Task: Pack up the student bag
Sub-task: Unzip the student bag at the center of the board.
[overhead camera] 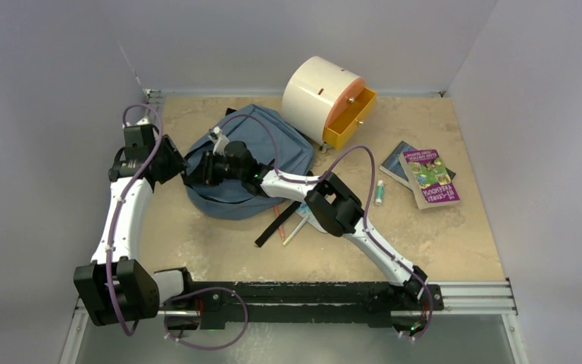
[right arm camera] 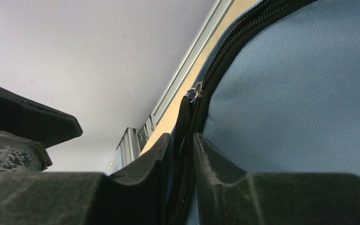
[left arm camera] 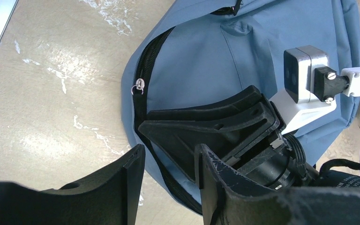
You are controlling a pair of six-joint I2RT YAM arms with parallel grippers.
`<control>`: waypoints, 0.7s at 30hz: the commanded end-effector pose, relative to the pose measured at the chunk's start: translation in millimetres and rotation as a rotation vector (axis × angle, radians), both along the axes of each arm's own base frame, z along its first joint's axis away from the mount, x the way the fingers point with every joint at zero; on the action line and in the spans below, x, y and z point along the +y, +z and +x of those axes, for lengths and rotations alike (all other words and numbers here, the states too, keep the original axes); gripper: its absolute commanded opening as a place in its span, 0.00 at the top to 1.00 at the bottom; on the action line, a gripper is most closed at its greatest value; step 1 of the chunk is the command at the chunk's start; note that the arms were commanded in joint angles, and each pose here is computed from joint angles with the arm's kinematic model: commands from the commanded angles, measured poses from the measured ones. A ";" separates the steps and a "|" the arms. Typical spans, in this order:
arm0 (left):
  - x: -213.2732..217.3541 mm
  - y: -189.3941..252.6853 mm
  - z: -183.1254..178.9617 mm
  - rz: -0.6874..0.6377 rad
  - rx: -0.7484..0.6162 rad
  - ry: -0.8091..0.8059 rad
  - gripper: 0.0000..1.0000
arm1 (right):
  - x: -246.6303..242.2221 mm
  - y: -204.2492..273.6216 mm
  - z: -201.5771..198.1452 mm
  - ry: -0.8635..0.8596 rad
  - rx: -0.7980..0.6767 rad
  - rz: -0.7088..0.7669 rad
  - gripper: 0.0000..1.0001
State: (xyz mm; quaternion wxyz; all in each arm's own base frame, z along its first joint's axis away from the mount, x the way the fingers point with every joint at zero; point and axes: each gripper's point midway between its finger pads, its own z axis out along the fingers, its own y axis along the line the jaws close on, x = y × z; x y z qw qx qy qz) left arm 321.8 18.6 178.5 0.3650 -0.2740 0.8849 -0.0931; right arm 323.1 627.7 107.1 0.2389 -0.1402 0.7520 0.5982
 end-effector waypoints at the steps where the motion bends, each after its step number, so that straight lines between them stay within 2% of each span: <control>1: 2.2 9.0 4.7 0.020 -0.055 -0.014 0.58 | 8.0 29.1 -2.8 0.020 -0.049 0.057 0.77; 9: 1.9 6.0 6.1 0.009 -0.044 -0.007 0.57 | 5.7 47.7 -4.2 0.020 -0.074 0.085 1.00; 17: 12.4 -5.6 11.8 -0.034 0.011 0.072 0.52 | -3.8 62.2 -4.3 -0.005 -0.117 0.076 1.00; 21: 18.3 -11.7 15.3 -0.074 0.027 0.113 0.42 | -10.1 64.9 -2.1 -0.034 -0.137 0.059 1.00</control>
